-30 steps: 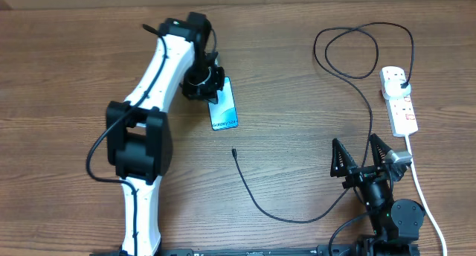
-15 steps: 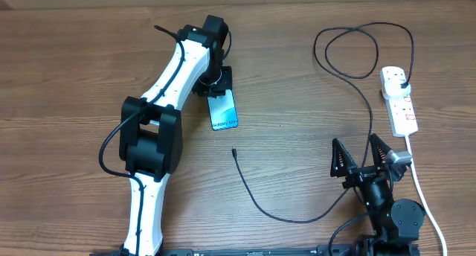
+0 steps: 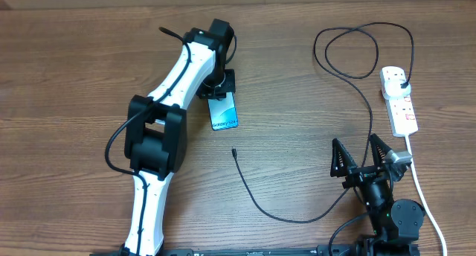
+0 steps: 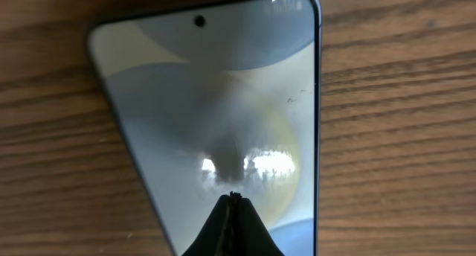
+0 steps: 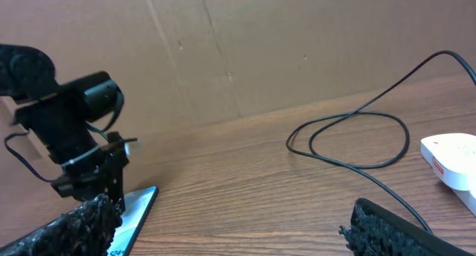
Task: Plug charger to phone and switch on socket
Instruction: 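Lower the left gripper and grasp the phone's top edge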
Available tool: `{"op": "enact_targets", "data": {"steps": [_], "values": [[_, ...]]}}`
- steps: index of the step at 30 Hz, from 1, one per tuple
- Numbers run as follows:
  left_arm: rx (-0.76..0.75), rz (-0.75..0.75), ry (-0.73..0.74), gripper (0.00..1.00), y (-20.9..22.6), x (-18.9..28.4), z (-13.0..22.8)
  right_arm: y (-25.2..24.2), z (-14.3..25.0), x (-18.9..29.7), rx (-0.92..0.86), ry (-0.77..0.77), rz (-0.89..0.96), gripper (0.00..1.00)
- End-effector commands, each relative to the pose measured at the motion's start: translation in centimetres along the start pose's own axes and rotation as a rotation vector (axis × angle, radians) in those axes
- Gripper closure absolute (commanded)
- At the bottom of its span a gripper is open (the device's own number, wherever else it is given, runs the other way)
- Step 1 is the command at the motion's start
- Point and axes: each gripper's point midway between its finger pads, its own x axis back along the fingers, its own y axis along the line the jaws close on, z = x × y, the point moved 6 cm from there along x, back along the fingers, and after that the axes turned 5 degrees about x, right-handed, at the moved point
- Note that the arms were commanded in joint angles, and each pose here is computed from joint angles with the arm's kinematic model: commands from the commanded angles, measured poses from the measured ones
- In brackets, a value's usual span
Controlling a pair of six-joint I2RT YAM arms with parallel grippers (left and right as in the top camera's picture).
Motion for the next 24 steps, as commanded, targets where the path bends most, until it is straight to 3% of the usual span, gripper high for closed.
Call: {"op": "enact_targets", "data": {"steps": [1,8,17,20,21,23,24], "values": [[-0.004,-0.024,0.026,0.96,-0.4,-2.0,0.1,0.0,0.2,0.0,0.002,-0.002,-0.006,0.00],[-0.005,-0.039,0.053,0.96,-0.3,-3.0,0.3,0.0,0.2,0.0,0.002,-0.002,-0.006,0.00],[0.006,-0.015,0.009,0.96,-0.3,0.4,-0.7,0.0,0.2,0.0,0.002,-0.002,-0.006,0.00],[0.008,0.002,-0.007,0.92,-0.6,1.9,-1.1,0.0,0.2,0.0,0.002,-0.002,-0.006,0.00],[0.007,0.005,-0.015,0.87,-0.7,2.2,-1.2,0.0,0.2,0.0,0.002,-0.002,-0.006,0.00],[0.005,0.013,-0.031,0.51,-0.9,2.7,-1.5,0.0,0.2,0.0,0.002,-0.002,-0.006,0.00],[0.005,0.012,-0.035,0.45,-0.9,2.8,-1.6,0.0,0.2,0.0,0.002,-0.002,-0.006,0.00]]}}
